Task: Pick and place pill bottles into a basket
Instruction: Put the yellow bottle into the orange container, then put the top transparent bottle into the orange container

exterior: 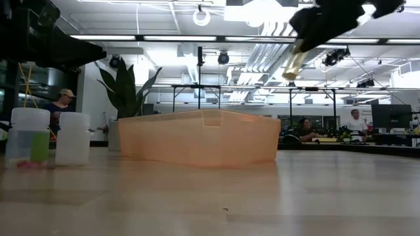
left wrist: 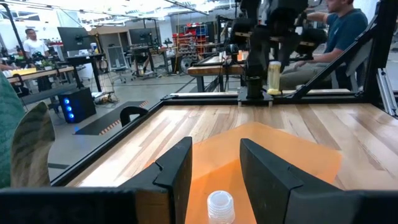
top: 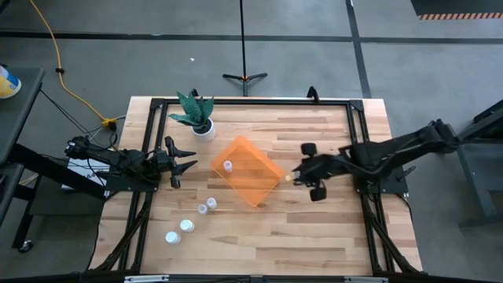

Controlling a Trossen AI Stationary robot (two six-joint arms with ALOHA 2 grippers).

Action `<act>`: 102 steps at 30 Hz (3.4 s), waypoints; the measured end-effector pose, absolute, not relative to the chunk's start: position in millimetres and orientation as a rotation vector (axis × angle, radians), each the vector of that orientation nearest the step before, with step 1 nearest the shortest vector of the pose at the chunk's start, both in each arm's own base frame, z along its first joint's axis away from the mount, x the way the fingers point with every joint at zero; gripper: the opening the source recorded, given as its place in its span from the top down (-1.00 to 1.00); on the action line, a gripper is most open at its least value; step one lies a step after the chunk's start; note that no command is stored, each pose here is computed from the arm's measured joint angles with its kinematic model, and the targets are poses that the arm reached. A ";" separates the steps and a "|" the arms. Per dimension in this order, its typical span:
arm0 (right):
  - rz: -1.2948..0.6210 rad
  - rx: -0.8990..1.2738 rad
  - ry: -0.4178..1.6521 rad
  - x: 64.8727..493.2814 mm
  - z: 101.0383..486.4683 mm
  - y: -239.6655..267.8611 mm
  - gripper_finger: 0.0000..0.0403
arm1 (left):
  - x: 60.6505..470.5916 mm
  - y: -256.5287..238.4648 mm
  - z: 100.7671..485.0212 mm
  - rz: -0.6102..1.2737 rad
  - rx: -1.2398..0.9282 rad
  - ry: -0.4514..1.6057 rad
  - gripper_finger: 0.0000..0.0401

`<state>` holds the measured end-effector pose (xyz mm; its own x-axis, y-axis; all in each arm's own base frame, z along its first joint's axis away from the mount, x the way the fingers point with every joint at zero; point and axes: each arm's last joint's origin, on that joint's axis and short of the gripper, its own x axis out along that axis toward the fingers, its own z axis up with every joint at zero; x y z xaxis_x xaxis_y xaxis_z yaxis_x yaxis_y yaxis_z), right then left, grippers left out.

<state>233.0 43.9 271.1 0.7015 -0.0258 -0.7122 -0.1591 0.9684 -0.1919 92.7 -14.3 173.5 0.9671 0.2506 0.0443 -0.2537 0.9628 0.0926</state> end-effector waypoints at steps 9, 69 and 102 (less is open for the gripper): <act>0.134 -0.295 0.947 294.5 272.6 16.0 0.43 | 92.8 -14.3 173.5 0.255 0.098 -0.032 0.15; 0.234 -0.033 0.926 311.3 246.0 -34.3 0.22 | 93.1 -14.4 173.1 0.254 0.100 -0.028 0.15; -0.036 -0.043 -0.042 107.8 182.5 3.8 0.36 | 93.1 -14.4 173.1 0.254 0.080 -0.030 0.15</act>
